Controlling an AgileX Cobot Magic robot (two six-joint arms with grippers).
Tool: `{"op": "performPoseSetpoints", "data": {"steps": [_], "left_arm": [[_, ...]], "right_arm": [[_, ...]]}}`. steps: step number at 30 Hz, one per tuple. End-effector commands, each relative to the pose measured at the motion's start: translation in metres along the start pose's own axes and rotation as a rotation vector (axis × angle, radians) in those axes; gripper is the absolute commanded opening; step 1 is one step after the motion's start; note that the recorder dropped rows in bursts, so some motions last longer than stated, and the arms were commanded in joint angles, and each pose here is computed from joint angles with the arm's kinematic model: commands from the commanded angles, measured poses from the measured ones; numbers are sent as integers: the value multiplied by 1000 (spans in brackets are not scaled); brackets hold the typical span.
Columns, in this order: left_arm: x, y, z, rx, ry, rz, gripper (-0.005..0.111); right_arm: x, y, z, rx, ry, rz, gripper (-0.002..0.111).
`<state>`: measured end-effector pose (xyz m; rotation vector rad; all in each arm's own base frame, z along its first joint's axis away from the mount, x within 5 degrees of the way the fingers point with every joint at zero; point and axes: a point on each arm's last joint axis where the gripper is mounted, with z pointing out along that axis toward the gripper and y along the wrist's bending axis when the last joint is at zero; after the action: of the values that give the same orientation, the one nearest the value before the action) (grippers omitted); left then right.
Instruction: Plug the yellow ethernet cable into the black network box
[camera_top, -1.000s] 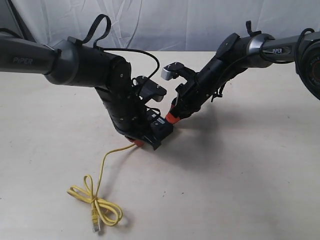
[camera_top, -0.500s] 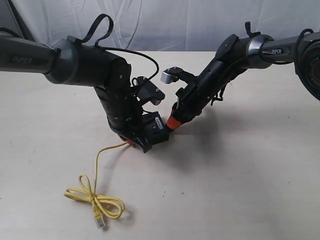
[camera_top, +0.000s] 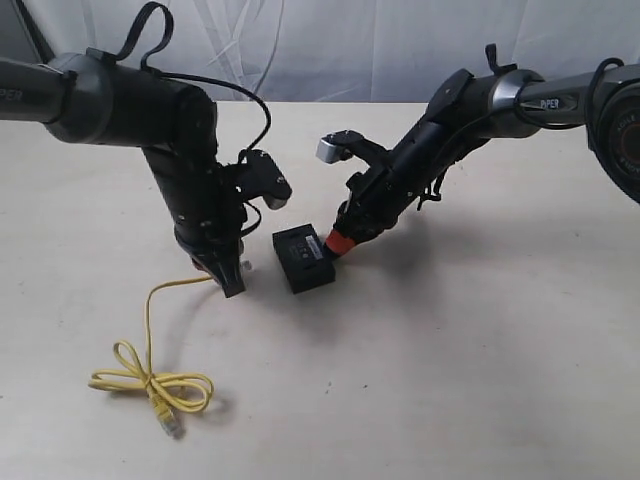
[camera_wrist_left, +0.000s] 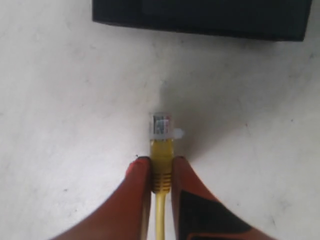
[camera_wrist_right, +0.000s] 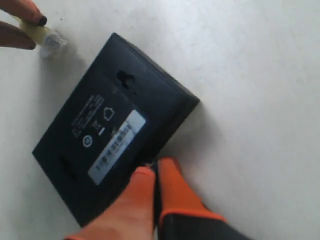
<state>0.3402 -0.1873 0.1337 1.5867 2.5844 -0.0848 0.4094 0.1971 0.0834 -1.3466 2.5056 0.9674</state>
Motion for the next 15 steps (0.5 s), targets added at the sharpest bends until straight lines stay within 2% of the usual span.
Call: {"op": "performPoseSetpoints", "data": {"steps": [1,3,7,11,15], "left_arm": [[9,16,2,52,-53,-54,0],[12,22,4,80,-83,-69,0],[8,24,1,136,-216,65,0],[0,18,-2,203,-302,46,0],[0,17,-2,214,-297,38,0]], "right_arm": [[3,-18,9,147,-27,60,-1],[2,-21,9,177,-45,91,-1],[1,-21,7,182,-28,139,-1],[-7,-20,1,182,-45,150,-1],[-9,-18,0,170,-43,157,-1]]}}
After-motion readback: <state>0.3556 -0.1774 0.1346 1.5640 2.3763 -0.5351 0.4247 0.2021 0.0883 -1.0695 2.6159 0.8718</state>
